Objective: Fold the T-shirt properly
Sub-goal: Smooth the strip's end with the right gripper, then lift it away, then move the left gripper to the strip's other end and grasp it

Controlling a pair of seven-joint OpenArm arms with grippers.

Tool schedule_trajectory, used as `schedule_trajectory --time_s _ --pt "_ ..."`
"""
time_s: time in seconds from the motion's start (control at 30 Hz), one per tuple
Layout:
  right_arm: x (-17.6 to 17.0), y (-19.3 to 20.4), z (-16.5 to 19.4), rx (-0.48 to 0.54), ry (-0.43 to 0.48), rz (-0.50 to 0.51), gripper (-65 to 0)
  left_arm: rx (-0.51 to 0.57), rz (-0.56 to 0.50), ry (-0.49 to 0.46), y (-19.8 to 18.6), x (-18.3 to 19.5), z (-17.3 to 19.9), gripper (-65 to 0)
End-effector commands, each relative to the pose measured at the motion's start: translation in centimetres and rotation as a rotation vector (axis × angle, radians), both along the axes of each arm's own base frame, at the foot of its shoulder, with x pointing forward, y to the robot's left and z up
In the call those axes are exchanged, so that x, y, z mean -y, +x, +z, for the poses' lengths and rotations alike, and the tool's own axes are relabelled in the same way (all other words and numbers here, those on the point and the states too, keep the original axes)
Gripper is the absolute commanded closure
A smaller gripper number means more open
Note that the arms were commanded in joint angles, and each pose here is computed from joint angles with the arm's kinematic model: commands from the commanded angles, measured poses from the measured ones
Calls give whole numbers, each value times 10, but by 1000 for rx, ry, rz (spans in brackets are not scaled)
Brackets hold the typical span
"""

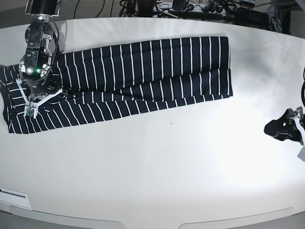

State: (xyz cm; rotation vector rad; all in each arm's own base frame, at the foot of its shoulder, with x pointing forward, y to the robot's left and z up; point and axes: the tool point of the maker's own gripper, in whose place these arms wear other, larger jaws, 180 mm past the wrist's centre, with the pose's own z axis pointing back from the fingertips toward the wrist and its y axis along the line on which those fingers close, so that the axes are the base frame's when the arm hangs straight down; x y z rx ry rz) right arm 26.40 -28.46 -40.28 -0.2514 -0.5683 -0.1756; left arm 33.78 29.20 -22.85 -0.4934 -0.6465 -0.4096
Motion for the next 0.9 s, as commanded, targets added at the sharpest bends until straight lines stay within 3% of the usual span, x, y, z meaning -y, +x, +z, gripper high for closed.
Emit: schedule_trajectory --time_s 0.0,0.07,0.17,0.27,0.4,0.47,0.57,0.7,0.87 --pt "13 -5 2 -27 -8 -40 0 31 11 4 2 -6 14 -356" --pt "24 1 10 2 -12 -71 0 -2 11 1 -5 -5 3 -356" --pt "16 16 24 67 77 -26 0 -49 10 -2 -16 -5 -13 -356" --pt "-2 31 43 153 172 80 0 -94 9 -6 -26 -4 -26 -356" --pt "-21 45 77 245 207 252 0 -182 -10 17 -45 -5 -44 -356" --pt "-26 50 96 284 199 334 -1 -214 20 3 -50 -5 -49 -356" --pt "-20 53 119 304 164 422 -129 -241 49 1 -56 -10 -53 -356" --pt "11 54 147 301 83 455 -276 -295 65 25 -70 -18 -62 -356" --pt "63 53 191 337 -49 395 -300 -372 71 22 -91 -18 -81 -356"
